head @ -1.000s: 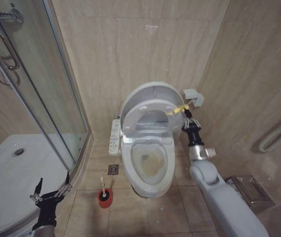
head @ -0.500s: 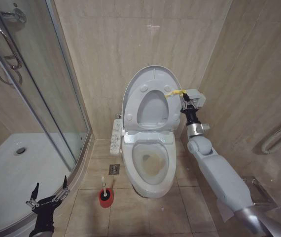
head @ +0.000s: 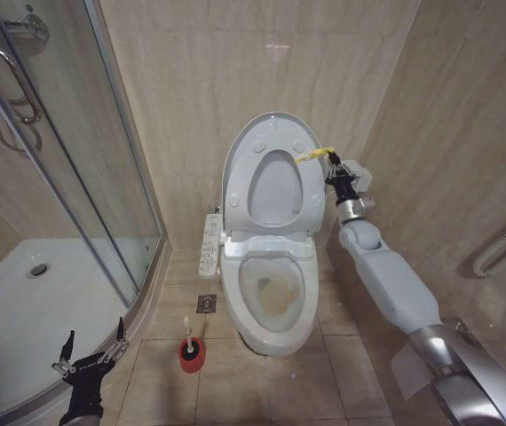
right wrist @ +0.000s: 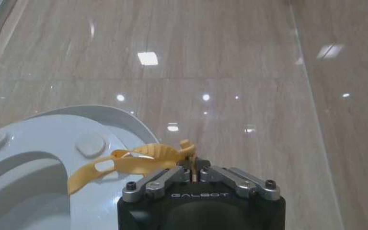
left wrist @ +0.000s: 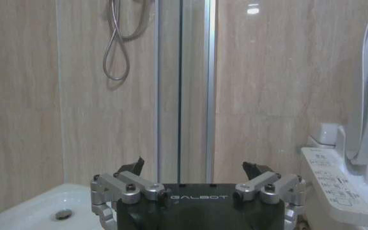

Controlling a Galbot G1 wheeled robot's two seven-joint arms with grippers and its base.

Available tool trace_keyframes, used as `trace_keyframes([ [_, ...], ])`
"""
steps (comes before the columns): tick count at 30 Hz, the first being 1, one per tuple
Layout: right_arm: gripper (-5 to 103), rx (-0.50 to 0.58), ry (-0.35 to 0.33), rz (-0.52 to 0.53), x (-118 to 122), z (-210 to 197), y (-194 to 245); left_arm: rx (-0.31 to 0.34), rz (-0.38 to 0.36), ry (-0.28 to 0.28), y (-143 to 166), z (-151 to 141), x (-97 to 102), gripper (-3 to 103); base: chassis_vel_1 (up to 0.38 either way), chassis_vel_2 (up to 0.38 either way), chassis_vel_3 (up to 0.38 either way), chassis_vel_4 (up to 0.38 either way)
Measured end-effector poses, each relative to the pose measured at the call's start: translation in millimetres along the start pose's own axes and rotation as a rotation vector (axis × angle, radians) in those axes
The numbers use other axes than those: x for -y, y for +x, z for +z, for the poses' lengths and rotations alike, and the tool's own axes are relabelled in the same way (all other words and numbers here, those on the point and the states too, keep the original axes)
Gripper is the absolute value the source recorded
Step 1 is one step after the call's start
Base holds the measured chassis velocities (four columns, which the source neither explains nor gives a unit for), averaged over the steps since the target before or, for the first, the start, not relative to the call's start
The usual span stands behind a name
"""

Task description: Open the toilet lid, clean the toilet bowl with a toilet brush, close the toilet lid, and flush.

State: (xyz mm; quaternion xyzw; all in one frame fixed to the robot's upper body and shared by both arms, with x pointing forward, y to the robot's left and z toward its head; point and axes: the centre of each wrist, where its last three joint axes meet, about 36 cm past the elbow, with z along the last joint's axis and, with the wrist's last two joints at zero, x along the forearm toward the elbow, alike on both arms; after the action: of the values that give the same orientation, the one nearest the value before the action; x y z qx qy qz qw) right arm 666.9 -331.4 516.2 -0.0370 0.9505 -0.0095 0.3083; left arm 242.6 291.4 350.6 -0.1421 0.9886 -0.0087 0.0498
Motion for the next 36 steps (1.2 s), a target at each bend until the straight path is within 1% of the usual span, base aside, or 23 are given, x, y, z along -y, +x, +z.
trace_keyframes([
  [8, 4, -0.005, 0.000, -0.004, -1, 5, -8, 0.007, -0.007, -0.010, -9, 0, -13.9, 100, 0.000, 0.000, 0.000, 0.000],
  [9, 25, -0.004, -0.001, -0.006, -1, 5, -8, 0.007, -0.008, -0.012, -10, 0, -16.3, 100, 0.000, 0.000, 0.000, 0.000],
  [14, 25, 0.003, 0.001, -0.011, 1, 2, -7, 0.011, -0.010, -0.010, -11, 0, -18.3, 100, 0.000, 0.000, 0.000, 0.000],
  [15, 51, 0.005, 0.001, -0.012, 1, 1, -3, 0.011, -0.008, -0.008, -11, 0, -17.5, 100, 0.000, 0.000, 0.000, 0.000],
  [19, 51, 0.007, 0.001, -0.024, 2, -1, 9, 0.012, -0.007, -0.005, -11, 0, -16.3, 100, 0.000, 0.000, 0.000, 0.000],
  [22, 51, 0.005, -0.004, -0.034, 1, -7, 33, 0.017, -0.004, -0.004, -12, -1, -15.9, 100, 0.000, 0.000, 0.000, 0.000],
  [23, 51, 0.005, -0.004, -0.034, 1, -7, 33, 0.017, -0.004, -0.004, -12, -1, -15.9, 100, 0.000, 0.000, 0.000, 0.000],
  [24, 79, 0.005, -0.008, -0.036, 1, -10, 43, 0.019, -0.003, -0.002, -13, -2, -16.0, 100, 0.000, 0.000, 0.000, 0.000],
  [27, 79, 0.011, -0.019, -0.055, -1, -23, 72, 0.029, 0.000, 0.004, -16, -5, -16.7, 100, 0.000, 0.000, 0.000, 0.000],
  [28, 79, 0.011, -0.019, -0.055, -1, -23, 72, 0.029, 0.000, 0.004, -16, -5, -16.7, 100, 0.000, 0.000, 0.000, 0.000],
  [30, 79, 0.023, -0.030, -0.078, -6, -34, 89, 0.034, 0.001, 0.005, -17, -6, -17.0, 100, 0.000, 0.000, 0.000, 0.000],
  [31, 100, 0.022, -0.038, -0.090, -10, -39, 104, 0.036, 0.001, 0.006, -17, -7, -16.9, 100, 0.000, 0.000, 0.000, 0.000],
  [32, 100, 0.016, -0.047, -0.099, -15, -43, 121, 0.037, 0.001, 0.006, -17, -8, -16.6, 100, 0.000, 0.000, 0.000, 0.000],
  [33, 100, 0.016, -0.047, -0.099, -15, -43, 121, 0.037, 0.001, 0.006, -17, -8, -16.6, 100, 0.000, 0.000, 0.000, 0.000],
  [34, 100, 0.008, -0.055, -0.104, -19, -46, 132, 0.038, 0.001, 0.007, -17, -8, -16.3, 100, 0.000, 0.000, 0.000, 0.000],
  [36, 100, -0.021, -0.082, -0.113, -33, -54, 169, 0.044, 0.005, 0.010, -16, -11, -14.6, 100, 0.000, 0.000, 0.000, 0.000],
])
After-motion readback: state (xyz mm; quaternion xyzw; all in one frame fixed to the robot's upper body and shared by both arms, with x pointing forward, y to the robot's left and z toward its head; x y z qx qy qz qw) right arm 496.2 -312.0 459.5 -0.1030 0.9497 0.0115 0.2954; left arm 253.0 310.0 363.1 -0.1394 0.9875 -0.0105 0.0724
